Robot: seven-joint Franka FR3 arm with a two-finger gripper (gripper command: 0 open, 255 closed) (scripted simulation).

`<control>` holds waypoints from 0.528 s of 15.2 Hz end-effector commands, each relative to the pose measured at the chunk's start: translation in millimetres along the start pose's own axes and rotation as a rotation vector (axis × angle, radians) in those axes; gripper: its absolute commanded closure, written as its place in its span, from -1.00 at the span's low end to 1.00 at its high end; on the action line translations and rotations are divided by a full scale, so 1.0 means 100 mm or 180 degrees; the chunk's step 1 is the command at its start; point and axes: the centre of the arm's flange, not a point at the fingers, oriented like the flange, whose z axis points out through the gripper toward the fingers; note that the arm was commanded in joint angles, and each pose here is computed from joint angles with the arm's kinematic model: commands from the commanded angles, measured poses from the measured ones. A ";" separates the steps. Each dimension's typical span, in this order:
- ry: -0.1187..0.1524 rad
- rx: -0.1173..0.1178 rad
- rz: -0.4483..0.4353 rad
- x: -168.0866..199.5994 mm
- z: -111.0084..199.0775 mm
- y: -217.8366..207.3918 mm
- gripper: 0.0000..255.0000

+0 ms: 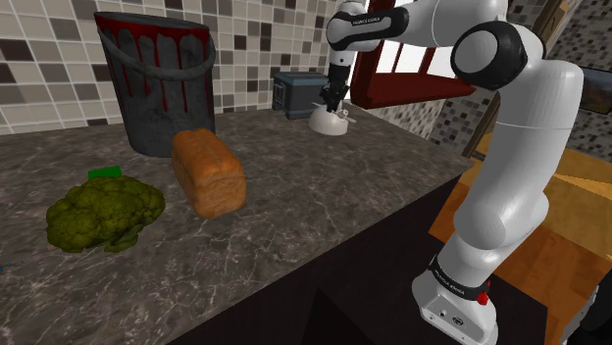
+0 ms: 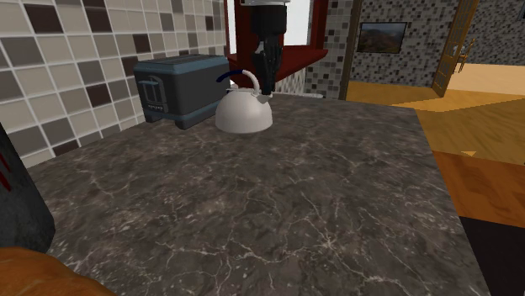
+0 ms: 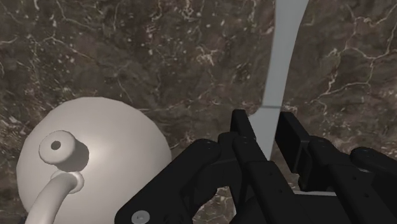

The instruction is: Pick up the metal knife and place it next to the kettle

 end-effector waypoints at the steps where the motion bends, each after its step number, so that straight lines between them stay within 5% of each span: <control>1: 0.0001 0.0000 0.0000 -0.01 0.10 0.00 1.00; 8: 0.0001 0.0000 0.0000 -0.01 0.47 -0.01 1.00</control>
